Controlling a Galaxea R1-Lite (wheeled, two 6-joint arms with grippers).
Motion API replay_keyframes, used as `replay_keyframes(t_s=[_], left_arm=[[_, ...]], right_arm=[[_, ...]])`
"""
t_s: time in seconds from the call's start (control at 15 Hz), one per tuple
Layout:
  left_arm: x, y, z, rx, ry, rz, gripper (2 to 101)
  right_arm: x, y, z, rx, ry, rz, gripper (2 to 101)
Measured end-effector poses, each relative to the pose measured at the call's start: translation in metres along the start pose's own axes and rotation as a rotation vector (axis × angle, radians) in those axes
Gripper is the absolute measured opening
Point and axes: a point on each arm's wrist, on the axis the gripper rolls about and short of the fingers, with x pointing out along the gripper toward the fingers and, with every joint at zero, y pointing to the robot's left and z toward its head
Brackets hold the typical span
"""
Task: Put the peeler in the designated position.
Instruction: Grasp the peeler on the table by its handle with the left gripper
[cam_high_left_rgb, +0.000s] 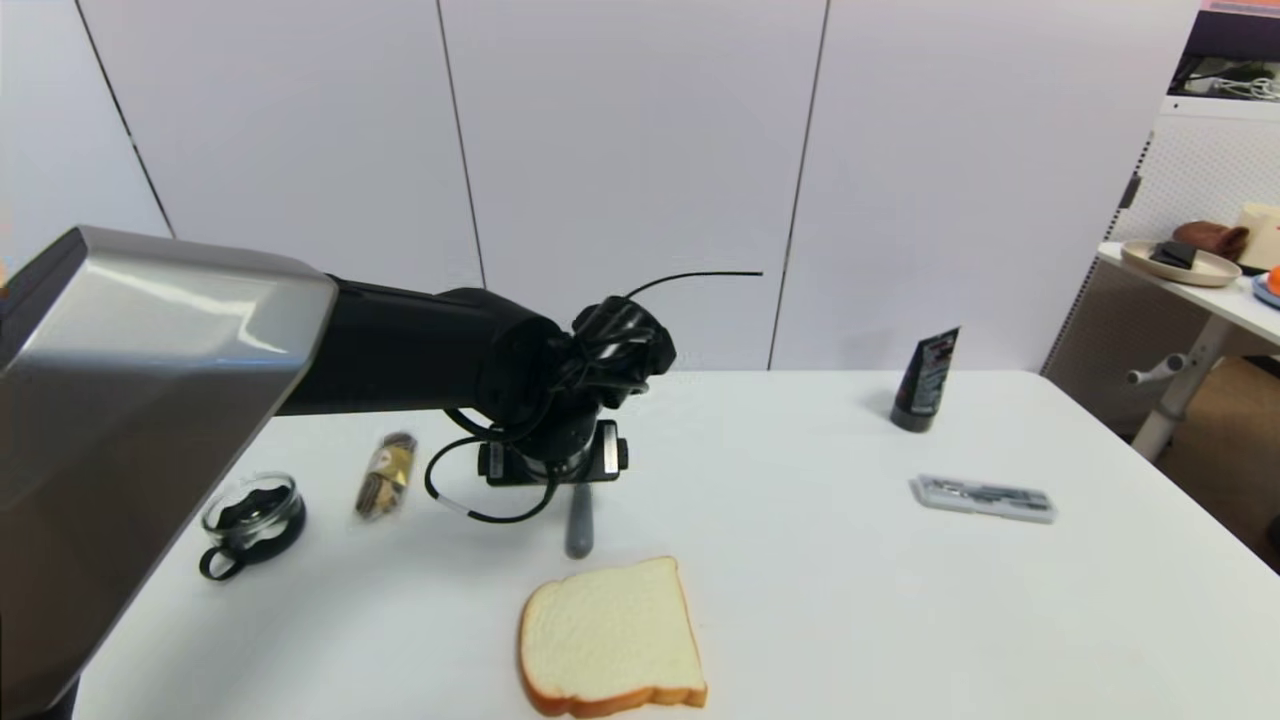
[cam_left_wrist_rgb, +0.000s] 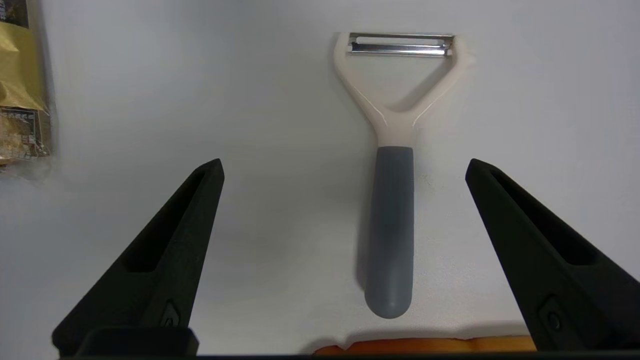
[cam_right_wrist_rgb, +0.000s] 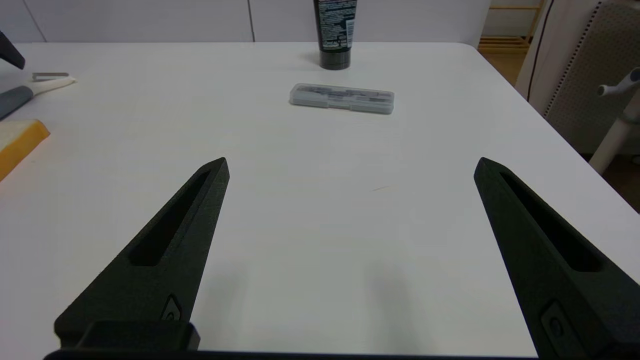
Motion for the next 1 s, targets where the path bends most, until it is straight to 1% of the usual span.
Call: replay_keyframes(t_s=[0.13,0.33,0.53,0.87,1.0], left_arm=[[0.0,-0.004,-0.003,-0.027,0.003,-0.006,97.9],[-0.001,-0.008,-0.009,-0.029,0.009,-0.017,97.9],[0.003,-0.01,-0.014,-0.048,-0.012,-0.075,97.9],[0.005,-0.002,-0.026,-0.026,-0.029,-0.113,97.9],[0.002,0.002,-0.028,0.006,-0.015,-0.148,97.9]], right_arm=[[0.0,0.0,0.0,0.0,0.0,-0.001,97.1],[0.0,0.0,0.0,0.0,0.0,-0.001,97.1],[0.0,0.0,0.0,0.0,0.0,0.0,97.1],[0.0,0.0,0.0,0.0,0.0,-0.001,97.1],[0.0,0.0,0.0,0.0,0.0,-0.001,97.1]])
